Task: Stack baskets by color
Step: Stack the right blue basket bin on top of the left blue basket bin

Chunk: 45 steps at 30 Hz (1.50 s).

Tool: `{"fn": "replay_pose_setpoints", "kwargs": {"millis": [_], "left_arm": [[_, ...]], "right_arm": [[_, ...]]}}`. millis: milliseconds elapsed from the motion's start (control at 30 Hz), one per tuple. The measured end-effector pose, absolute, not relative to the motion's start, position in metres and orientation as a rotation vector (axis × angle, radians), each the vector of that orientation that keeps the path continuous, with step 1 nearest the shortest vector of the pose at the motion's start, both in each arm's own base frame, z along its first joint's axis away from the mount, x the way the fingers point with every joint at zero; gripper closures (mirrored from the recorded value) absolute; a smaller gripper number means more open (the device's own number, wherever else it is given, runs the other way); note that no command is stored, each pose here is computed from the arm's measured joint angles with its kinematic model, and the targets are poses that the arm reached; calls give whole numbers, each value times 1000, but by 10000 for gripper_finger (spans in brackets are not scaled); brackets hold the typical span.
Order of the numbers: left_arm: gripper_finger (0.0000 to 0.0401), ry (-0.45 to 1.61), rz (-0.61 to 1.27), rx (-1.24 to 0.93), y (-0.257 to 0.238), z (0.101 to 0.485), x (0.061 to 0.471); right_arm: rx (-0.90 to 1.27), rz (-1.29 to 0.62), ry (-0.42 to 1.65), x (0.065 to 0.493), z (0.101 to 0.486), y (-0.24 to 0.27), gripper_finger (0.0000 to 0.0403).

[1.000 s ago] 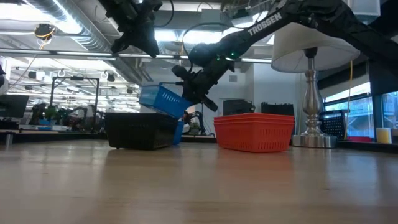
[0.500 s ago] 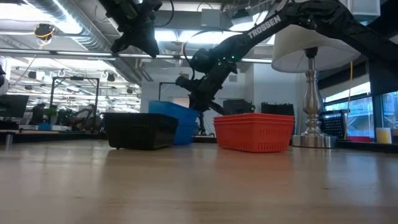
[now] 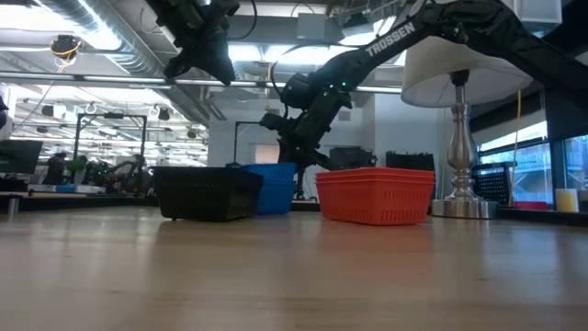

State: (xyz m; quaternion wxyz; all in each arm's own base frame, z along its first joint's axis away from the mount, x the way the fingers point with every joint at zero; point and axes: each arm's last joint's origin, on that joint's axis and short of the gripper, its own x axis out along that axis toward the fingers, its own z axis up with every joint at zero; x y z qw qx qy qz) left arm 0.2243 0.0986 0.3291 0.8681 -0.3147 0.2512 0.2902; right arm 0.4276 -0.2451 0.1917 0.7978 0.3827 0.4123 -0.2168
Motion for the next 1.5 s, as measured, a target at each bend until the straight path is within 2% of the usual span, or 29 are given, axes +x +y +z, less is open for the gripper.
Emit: {"fn": "replay_pose_setpoints", "kwargs": {"millis": [233,533,867,1233,1400,1500], "left_arm": [[355,539,594,-611,99,329,224],[355,524,580,-554,95,337,215],[355,489,599,-541,92,345,206],[355,465,619,-531,90,349,200],[355,464,621,-530,90,349,200],[355,464,621,-530,90,349,200]], "right_arm": [[903,-356,932,417,219,-253,325],[764,-384,907,421,264,-248,325],[669,-274,887,436,267,-227,325],[757,-178,987,437,260,-205,325],[847,-16,991,437,262,-198,325],[803,-4,1013,437,260,-194,325]]}}
